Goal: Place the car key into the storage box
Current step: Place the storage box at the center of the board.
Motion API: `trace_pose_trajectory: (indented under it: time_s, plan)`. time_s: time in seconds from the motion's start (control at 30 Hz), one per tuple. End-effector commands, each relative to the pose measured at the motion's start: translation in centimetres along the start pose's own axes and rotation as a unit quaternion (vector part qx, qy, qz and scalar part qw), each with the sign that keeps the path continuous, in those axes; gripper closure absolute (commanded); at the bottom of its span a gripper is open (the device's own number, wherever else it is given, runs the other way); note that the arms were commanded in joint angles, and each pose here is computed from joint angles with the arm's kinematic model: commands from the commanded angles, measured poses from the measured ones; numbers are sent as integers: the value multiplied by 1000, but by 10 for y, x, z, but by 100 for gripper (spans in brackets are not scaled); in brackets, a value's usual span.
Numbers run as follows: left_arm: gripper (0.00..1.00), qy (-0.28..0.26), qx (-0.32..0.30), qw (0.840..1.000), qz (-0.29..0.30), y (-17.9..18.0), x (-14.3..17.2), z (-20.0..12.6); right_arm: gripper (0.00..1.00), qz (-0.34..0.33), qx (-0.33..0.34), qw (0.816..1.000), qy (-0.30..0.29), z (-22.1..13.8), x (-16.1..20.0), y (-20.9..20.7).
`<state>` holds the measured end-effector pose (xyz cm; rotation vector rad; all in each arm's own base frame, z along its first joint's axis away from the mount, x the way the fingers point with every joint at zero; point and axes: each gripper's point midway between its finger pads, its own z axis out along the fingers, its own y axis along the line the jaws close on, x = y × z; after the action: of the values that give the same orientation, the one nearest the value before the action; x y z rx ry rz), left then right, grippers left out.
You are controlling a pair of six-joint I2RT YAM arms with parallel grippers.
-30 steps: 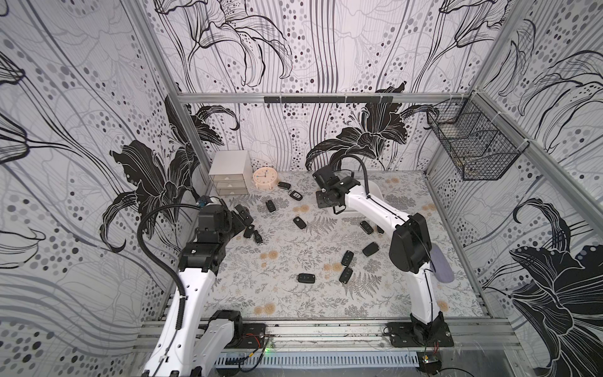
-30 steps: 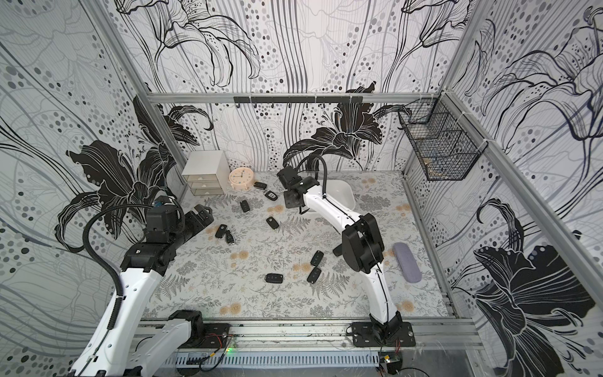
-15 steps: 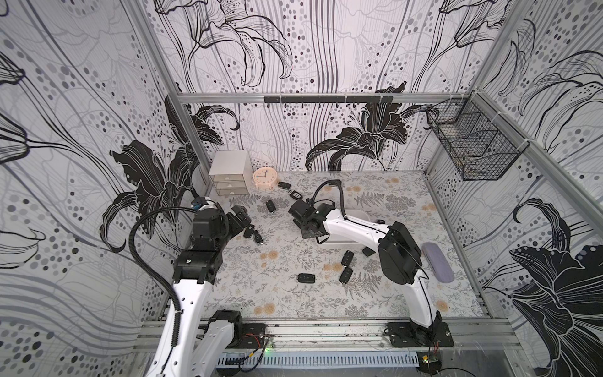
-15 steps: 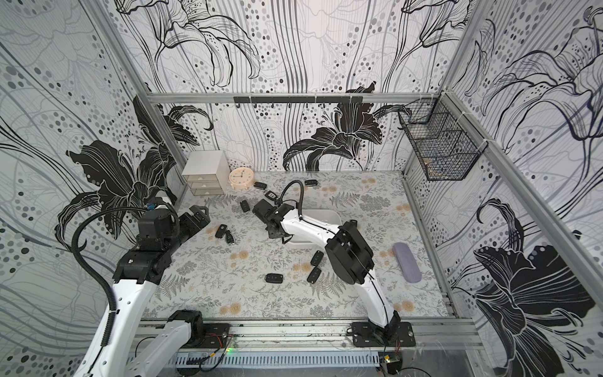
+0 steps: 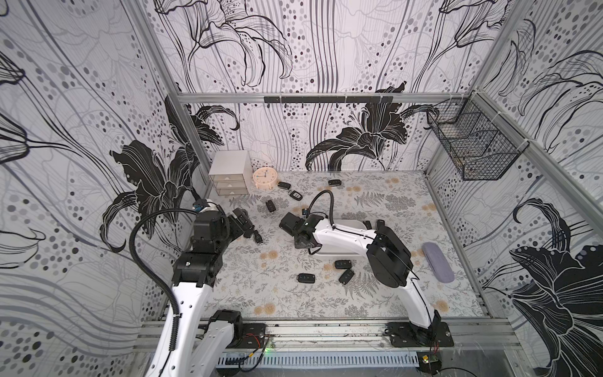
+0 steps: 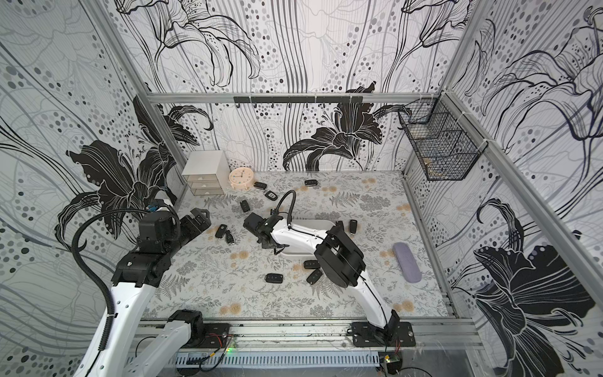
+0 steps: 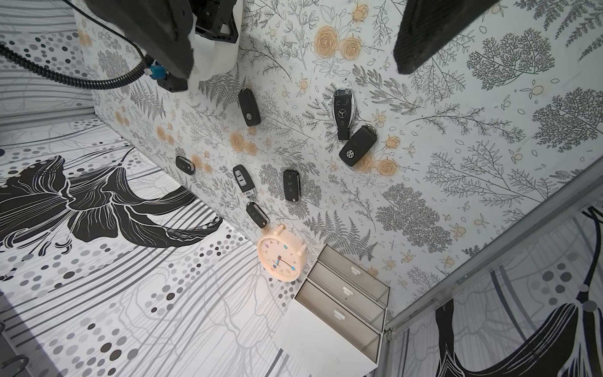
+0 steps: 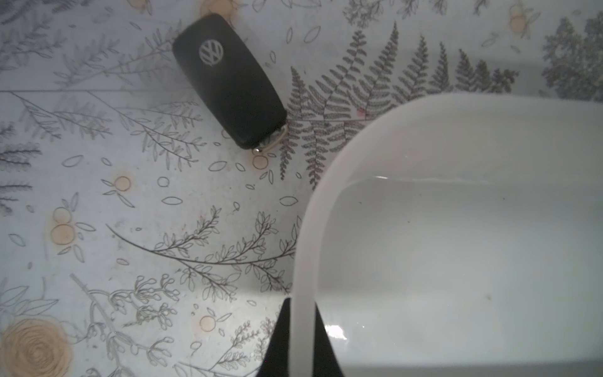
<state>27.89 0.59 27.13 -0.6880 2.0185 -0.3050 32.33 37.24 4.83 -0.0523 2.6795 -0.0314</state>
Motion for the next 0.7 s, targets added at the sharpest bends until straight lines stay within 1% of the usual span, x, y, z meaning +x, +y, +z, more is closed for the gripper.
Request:
trace_pose_trajectory:
  time_s: [0.0,0.13,0.3,0.57,0.67]
  plan:
    - [1,-2,-4,1000,6,2,2,0,100,42,2,999,23,-8,27,1]
    - [1,2,-2,1000,8,0,3,0,100,34,-2,999,27,-2,30,12]
    - [1,6,-5,1000,9,1,5,-1,100,30,-23,999,17,-2,17,31]
    - [1,6,-9,1000,11,1,2,-6,100,17,-43,999,17,3,8,56]
    - [1,5,-8,1000,12,0,0,-7,92,16,-50,998,17,5,6,64]
